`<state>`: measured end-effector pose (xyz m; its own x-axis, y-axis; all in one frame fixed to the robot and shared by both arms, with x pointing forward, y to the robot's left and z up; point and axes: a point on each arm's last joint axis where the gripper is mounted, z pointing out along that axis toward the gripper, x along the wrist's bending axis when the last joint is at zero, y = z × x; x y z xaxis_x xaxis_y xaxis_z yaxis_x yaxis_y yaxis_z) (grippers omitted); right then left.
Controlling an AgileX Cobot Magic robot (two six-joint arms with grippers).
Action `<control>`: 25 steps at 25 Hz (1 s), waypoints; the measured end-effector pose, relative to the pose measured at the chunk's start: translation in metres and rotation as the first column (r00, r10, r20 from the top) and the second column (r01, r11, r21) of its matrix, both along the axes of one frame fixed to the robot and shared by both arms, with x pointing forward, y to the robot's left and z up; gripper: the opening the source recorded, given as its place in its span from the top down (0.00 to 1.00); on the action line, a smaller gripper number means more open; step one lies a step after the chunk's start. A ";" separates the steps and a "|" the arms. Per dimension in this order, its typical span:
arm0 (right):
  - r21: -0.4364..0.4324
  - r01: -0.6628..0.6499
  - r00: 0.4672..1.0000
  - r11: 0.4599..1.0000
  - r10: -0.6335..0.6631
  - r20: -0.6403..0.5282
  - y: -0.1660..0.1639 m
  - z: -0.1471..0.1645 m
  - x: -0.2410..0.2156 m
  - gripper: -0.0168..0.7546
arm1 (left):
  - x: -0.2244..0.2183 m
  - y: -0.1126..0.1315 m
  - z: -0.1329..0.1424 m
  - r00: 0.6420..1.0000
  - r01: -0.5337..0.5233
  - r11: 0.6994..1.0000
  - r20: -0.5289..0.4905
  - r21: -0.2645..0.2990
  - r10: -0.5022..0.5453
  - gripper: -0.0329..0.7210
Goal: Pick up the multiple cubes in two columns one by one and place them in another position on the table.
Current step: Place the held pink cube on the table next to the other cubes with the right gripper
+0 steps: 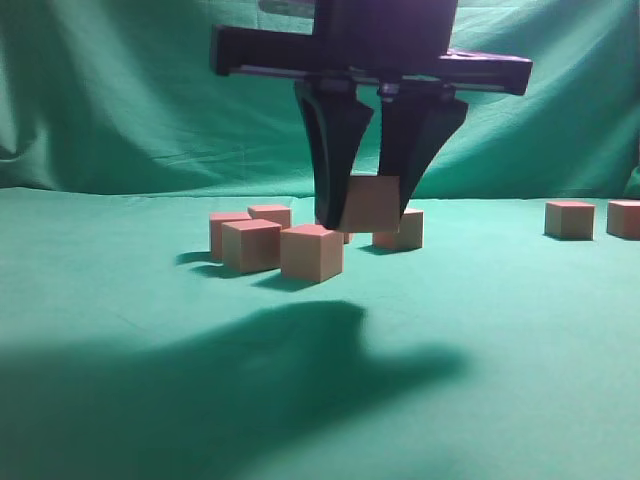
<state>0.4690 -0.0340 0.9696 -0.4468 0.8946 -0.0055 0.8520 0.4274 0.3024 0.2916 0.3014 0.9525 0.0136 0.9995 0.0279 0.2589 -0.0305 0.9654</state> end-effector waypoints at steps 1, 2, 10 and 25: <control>0.005 0.008 1.000 1.000 -0.008 0.000 0.001 -0.001 0.001 0.65 | 0.000 0.000 0.000 1.000 0.000 1.000 0.000 0.000 0.000 0.96; 0.007 0.009 1.000 1.000 -0.009 0.002 0.002 -0.003 0.001 0.65 | 0.000 0.000 0.000 1.000 0.000 1.000 0.000 0.000 0.000 0.96; -0.017 0.006 0.999 1.000 -0.006 0.032 -0.004 -0.018 0.001 0.65 | 0.000 0.000 0.000 1.000 0.000 1.000 0.000 0.000 0.000 0.96; -0.025 0.008 0.999 1.000 -0.007 0.038 -0.004 -0.028 0.008 0.65 | 0.000 0.000 0.000 1.000 0.000 1.000 0.000 0.000 0.000 0.96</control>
<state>0.4769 -0.0381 0.9414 -0.4393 0.8972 -0.0449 0.8432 0.4290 0.3240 0.2916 0.3014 0.9525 0.0136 0.9995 0.0279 0.2589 -0.0305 0.9654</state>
